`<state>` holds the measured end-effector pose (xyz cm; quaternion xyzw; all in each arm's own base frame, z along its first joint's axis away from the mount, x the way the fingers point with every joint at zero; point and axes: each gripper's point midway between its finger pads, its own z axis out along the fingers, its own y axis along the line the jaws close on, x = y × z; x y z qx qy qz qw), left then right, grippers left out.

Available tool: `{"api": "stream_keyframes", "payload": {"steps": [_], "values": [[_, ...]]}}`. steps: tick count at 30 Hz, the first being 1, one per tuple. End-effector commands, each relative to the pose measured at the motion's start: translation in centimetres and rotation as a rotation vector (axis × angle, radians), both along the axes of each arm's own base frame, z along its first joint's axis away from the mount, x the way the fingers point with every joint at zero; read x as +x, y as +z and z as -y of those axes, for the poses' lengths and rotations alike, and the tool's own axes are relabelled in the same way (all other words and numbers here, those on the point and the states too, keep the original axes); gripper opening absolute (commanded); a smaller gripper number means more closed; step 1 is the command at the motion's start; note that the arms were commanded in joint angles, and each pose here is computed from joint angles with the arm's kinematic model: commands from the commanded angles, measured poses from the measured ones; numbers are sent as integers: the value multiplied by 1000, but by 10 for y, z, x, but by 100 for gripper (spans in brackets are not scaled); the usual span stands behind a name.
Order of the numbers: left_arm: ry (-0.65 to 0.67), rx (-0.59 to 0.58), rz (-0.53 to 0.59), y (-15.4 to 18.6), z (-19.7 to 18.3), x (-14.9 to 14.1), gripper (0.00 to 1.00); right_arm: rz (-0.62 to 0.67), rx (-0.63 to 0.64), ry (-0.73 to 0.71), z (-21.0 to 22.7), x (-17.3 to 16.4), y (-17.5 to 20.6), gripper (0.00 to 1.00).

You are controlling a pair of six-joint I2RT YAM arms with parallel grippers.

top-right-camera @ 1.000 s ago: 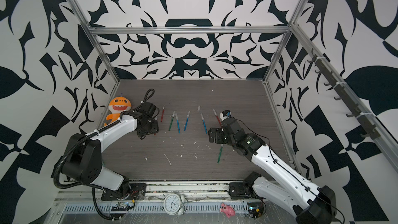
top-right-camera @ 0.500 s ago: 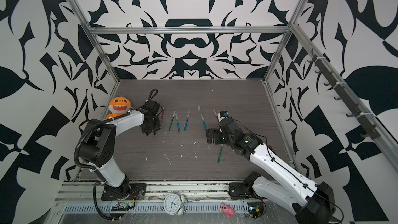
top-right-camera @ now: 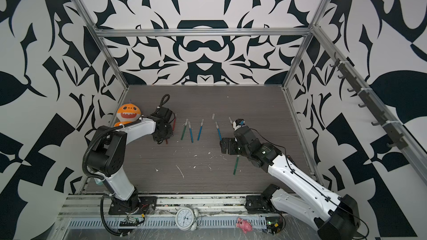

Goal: Remove protective caps from carving knives
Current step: Pick up the carving knife from the center of the board.

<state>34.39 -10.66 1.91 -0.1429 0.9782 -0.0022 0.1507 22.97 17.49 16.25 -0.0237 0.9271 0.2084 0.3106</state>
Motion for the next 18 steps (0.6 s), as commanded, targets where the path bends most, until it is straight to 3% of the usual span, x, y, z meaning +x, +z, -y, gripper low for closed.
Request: {"api": "stream_keyframes", "payload": {"steps": [1, 5, 11, 18], "values": [[6, 14, -95, -23, -6, -24, 10, 18, 38, -2, -7, 3, 7, 99], [1, -8, -83, -17, -3, -24, 0, 13, 40, 2, -10, 4, 5, 99], [-34, -47, -39, 7, 7, -27, 0, -14, 84, 31, -26, 7, 5, 99], [-195, -98, 47, 49, 38, -50, 0, -41, 181, 90, -57, 17, 18, 100]]}}
